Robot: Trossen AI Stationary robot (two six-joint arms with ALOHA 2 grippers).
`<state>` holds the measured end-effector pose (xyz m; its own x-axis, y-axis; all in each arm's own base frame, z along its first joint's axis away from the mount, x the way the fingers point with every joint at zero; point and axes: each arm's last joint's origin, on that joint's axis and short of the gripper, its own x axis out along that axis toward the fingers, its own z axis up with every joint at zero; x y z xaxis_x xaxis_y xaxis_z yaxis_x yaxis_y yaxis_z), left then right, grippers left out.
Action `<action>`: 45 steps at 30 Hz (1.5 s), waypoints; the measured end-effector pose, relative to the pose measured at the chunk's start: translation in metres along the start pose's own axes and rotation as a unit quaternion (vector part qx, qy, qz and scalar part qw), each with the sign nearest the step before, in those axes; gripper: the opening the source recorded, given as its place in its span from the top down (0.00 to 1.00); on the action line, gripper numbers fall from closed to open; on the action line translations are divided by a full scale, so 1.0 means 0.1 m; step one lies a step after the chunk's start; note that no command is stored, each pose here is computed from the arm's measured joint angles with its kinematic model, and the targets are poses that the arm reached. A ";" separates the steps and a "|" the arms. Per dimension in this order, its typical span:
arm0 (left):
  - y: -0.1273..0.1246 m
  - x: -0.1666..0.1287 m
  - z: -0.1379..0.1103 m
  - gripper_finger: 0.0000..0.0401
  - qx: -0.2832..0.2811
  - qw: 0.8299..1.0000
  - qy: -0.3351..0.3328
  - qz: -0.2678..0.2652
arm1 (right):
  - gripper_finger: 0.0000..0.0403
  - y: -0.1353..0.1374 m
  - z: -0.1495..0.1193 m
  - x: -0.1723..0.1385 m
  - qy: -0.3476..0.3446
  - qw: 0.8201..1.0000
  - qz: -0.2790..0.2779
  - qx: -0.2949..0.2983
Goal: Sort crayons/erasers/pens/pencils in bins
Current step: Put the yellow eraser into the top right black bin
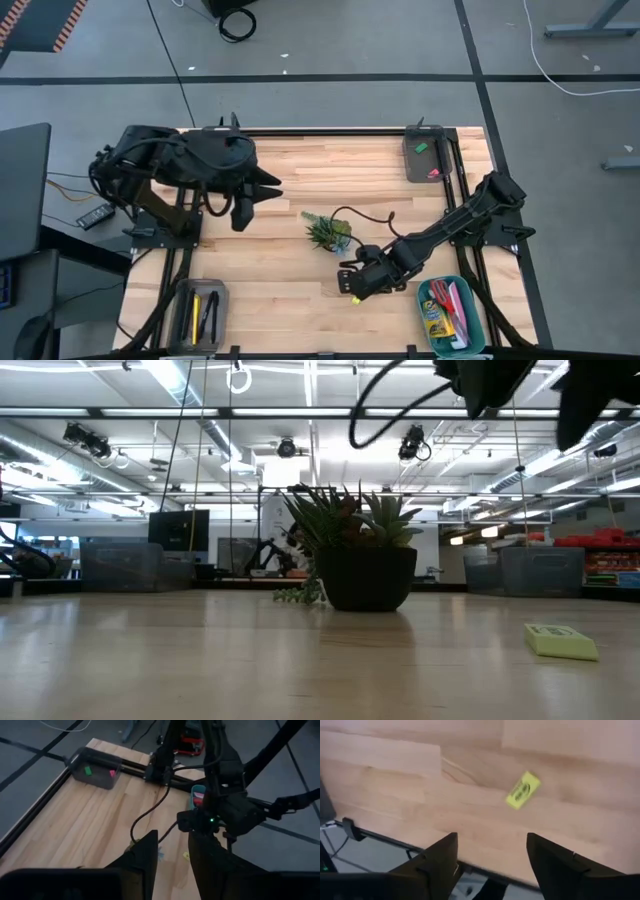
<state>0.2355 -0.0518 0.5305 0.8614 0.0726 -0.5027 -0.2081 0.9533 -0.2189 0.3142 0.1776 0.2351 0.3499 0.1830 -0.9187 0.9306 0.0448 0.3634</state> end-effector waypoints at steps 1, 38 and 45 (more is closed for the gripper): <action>0.00 -0.01 0.00 0.71 0.000 1.000 -0.001 -0.001 | 0.39 0.00 -0.01 0.00 0.008 1.000 -0.002 0.012; -0.27 -0.13 -0.04 0.73 0.039 0.996 -0.027 -0.070 | 0.40 -0.02 0.10 0.85 0.047 0.989 -0.116 0.079; -0.32 -0.15 -0.07 0.74 0.044 0.996 -0.025 -0.079 | 0.40 -0.04 0.20 1.05 0.044 0.983 -0.142 0.105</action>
<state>0.2261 -0.0850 0.5393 0.9024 -0.0687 -0.4254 -0.0280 0.9758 -0.2168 0.3495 0.1769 0.1340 0.0714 0.2778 -0.9580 0.9944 -0.0950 0.0466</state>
